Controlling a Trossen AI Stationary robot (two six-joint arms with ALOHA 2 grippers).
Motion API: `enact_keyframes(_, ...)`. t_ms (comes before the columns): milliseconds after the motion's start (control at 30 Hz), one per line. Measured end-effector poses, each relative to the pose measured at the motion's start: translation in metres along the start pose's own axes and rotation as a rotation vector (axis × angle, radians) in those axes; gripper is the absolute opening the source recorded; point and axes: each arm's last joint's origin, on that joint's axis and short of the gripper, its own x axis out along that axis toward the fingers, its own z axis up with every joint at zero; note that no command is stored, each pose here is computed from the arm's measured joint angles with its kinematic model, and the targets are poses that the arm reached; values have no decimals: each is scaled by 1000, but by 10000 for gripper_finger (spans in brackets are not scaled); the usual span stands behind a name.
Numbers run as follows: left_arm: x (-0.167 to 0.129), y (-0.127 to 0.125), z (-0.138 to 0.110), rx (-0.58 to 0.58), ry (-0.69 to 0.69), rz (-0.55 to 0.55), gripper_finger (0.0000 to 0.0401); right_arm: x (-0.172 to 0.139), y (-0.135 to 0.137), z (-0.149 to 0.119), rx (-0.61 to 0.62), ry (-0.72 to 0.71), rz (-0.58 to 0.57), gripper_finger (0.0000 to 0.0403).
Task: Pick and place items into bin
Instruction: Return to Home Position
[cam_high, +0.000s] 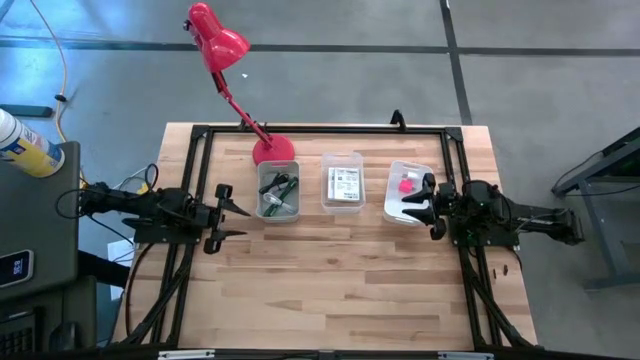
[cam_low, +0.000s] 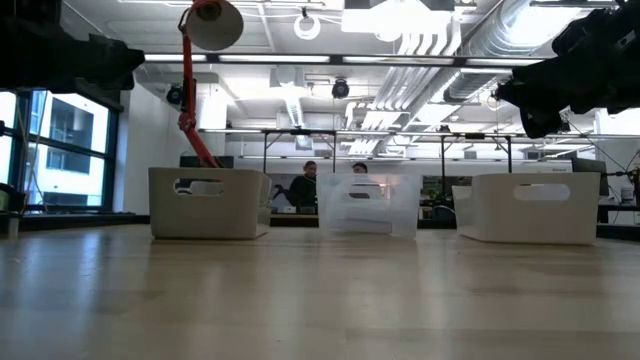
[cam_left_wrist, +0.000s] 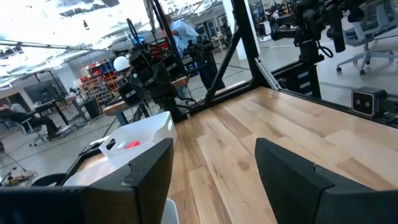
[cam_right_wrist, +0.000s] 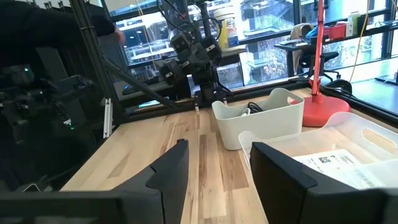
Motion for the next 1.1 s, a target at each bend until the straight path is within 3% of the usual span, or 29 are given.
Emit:
enact_keyframes(767, 0, 0, 0, 0, 0, 3, 216, 0, 0, 0, 0, 0, 0, 161)
enact_keyframes(1100, 0, 9, -4, 1, 40, 100, 216, 0, 0, 0, 0, 1, 0, 156)
